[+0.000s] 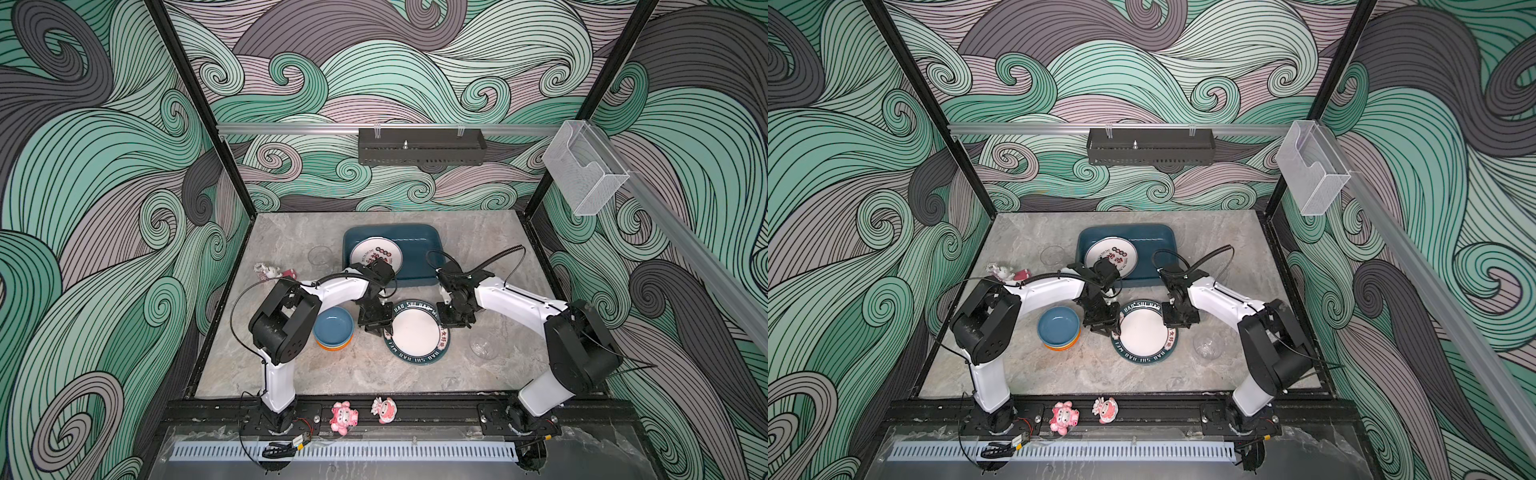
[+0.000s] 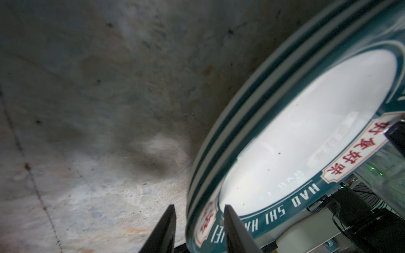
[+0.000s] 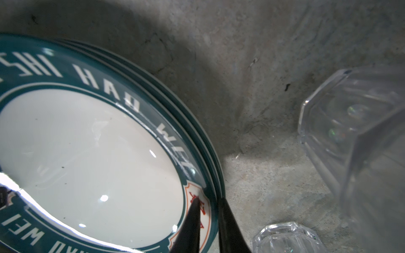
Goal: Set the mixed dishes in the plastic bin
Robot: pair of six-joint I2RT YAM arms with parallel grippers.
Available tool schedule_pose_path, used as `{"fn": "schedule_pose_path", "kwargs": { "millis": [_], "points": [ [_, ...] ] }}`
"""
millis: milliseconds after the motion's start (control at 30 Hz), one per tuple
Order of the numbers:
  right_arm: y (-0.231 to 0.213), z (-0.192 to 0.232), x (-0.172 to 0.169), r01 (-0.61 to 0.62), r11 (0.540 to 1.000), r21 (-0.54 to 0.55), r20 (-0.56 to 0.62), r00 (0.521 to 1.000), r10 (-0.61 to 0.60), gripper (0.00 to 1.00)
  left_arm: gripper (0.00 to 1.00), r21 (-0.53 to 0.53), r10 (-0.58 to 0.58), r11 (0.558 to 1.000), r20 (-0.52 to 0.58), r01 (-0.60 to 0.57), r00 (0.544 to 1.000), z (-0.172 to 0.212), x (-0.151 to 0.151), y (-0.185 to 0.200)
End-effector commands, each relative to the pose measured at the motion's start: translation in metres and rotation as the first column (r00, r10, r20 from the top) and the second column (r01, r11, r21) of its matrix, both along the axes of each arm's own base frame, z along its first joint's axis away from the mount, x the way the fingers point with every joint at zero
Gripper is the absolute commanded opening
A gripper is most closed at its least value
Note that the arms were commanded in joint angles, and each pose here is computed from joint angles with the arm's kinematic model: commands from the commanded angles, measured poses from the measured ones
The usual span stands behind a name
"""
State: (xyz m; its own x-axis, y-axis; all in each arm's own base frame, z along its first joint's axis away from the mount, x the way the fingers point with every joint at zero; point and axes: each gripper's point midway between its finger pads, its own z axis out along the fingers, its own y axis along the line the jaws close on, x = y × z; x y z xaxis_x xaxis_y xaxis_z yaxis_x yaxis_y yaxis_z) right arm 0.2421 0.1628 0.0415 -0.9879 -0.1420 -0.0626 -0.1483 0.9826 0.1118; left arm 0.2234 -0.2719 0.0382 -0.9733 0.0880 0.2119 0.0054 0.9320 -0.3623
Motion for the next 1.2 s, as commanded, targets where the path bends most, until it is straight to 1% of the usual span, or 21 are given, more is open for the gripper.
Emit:
{"fn": "schedule_pose_path", "kwargs": {
  "millis": [0,200,467,533,733,900,1100,1167],
  "points": [
    [0.003,-0.008,-0.006,-0.009,1.000,-0.004,-0.030,0.999,0.009,0.16,0.40,-0.008,-0.011,1.000,-0.005,0.011,1.000,0.001,-0.001,-0.004],
    [0.006,-0.009,-0.006,-0.017,1.000,0.000,-0.038,0.999,0.017,0.09,0.40,-0.008,-0.011,1.000,-0.004,0.011,1.000,0.002,-0.001,-0.004],
    [0.009,-0.009,-0.005,-0.027,1.000,-0.001,-0.042,0.999,0.027,0.06,0.40,-0.009,-0.015,1.000,-0.001,0.015,1.000,0.003,-0.001,-0.004],
    [0.010,-0.009,-0.005,-0.029,1.000,0.001,-0.042,0.999,0.029,0.05,0.38,-0.009,-0.016,1.000,0.000,0.016,1.000,0.004,-0.001,-0.004],
    [0.015,-0.013,-0.007,-0.031,0.999,0.016,-0.060,0.998,0.032,0.07,0.38,-0.005,-0.016,1.000,0.003,0.016,1.000,0.005,-0.001,-0.002],
    [0.018,-0.015,-0.007,-0.026,0.999,0.033,-0.068,0.997,0.028,0.12,0.39,0.001,-0.016,1.000,0.011,0.016,1.000,0.007,-0.001,0.000],
    [0.022,-0.017,-0.009,-0.022,0.998,0.057,-0.075,0.997,0.027,0.14,0.39,0.008,-0.011,1.000,0.014,0.011,1.000,0.008,-0.003,0.002],
    [0.022,-0.017,-0.009,-0.022,0.998,0.058,-0.077,0.997,0.026,0.15,0.41,0.012,-0.010,1.000,0.019,0.010,1.000,0.009,-0.003,0.004]
  ]
}}
